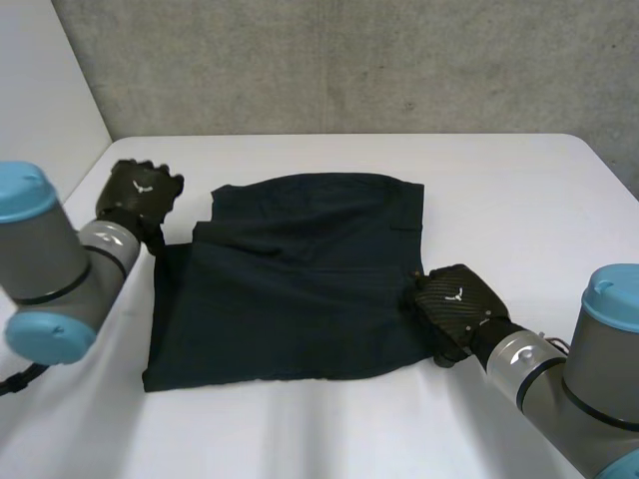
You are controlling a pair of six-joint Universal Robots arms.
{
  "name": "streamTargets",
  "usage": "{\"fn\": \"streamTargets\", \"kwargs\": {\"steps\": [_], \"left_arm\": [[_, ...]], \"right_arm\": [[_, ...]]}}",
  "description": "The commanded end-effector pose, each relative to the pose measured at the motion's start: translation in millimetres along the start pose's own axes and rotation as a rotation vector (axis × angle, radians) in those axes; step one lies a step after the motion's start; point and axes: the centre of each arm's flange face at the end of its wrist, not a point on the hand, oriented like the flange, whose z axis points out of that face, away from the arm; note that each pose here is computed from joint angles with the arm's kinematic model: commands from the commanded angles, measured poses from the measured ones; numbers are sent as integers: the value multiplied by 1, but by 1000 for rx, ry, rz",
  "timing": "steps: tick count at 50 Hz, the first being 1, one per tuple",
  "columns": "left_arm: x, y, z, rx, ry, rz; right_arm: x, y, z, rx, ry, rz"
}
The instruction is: Fold the shorts.
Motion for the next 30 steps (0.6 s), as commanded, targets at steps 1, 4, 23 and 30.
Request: {"fn": "streamTargets", "kwargs": {"steps": [1, 4, 23, 30], "left_arm": [[0, -25, -58, 37, 137, -159], [14, -19, -82, -12, 255, -188], [51, 42, -131, -222, 330, -223], [53, 50, -121, -239, 314, -219]], "right_arm": [[-3, 8, 8, -22, -17, -2], [-3, 9, 12, -23, -19, -3], [1, 8, 7, -37, 0, 19], [-2, 11, 4, -65, -16, 29]]}}
